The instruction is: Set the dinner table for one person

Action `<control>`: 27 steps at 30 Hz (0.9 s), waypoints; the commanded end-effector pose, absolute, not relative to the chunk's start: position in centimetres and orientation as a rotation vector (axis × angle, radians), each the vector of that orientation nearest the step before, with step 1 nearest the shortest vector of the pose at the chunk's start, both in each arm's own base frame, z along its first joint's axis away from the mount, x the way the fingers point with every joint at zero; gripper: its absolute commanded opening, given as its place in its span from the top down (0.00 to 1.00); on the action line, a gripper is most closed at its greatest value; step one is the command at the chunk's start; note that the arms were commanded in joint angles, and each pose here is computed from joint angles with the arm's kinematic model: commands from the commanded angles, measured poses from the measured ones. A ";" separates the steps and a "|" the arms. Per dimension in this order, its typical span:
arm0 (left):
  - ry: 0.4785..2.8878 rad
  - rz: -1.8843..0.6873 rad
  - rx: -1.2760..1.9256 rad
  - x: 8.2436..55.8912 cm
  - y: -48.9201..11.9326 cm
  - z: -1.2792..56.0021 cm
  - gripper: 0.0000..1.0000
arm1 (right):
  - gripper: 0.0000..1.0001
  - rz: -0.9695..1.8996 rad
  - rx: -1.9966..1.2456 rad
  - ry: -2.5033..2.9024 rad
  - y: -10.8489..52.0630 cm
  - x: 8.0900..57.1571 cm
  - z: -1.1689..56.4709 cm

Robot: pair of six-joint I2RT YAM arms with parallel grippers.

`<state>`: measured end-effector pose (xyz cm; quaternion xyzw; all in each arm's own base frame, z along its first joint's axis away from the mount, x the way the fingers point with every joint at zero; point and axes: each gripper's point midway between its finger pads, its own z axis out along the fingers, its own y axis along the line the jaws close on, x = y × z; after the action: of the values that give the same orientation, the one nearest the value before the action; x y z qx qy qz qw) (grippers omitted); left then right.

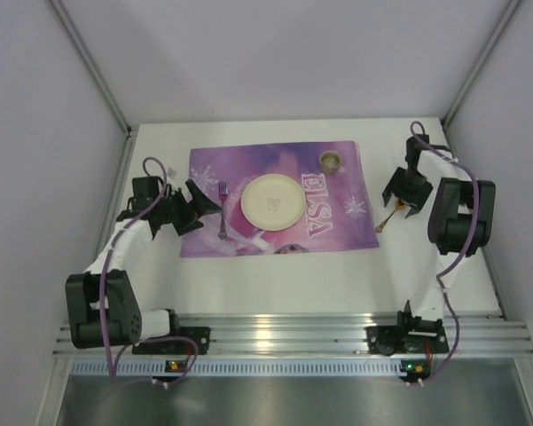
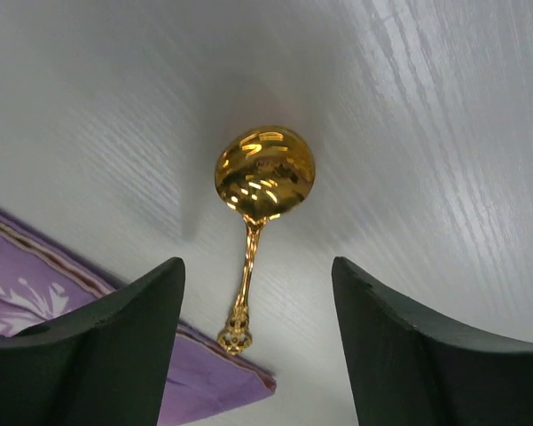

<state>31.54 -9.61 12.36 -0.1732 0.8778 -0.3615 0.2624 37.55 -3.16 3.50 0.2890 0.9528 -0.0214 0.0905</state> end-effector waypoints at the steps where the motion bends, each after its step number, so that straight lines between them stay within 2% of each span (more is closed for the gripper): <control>1: 2.347 -0.968 -0.477 31.0 -9.5 13.9 0.02 | 0.33 -0.123 0.876 2.773 -3.9 39.6 3.6; 7: 2.332 -0.941 -0.471 31.0 -9.2 14.8 0.02 | 0.48 -0.167 0.842 2.806 -2.6 39.5 2.6; 10: 2.333 -0.933 -0.474 31.1 -9.1 14.7 0.02 | 0.61 -0.200 0.818 2.816 -2.0 39.5 2.2; 11: 2.336 -0.932 -0.474 31.1 -9.1 14.6 0.02 | 0.69 -0.219 0.820 2.823 -2.0 39.4 2.0; 16: 2.339 -0.929 -0.469 31.3 -9.1 14.7 0.02 | 0.92 -0.273 0.826 2.851 -2.0 38.2 0.9; 17: 2.340 -0.926 -0.475 31.3 -9.0 14.7 0.02 | 1.00 -0.283 0.823 2.861 -2.1 37.8 0.4; 22: 2.349 -0.932 -0.466 31.3 -9.1 14.5 0.02 | 1.00 -0.359 0.777 2.838 -3.2 37.9 1.0; 27: 2.351 -0.922 -0.441 31.4 -9.0 14.9 0.02 | 1.00 -0.444 0.741 2.697 -5.5 39.3 6.7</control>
<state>30.60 -9.22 13.46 -0.1778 0.8816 -0.3460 0.2671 38.91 -3.08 2.48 0.2633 0.9524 -0.1079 0.1094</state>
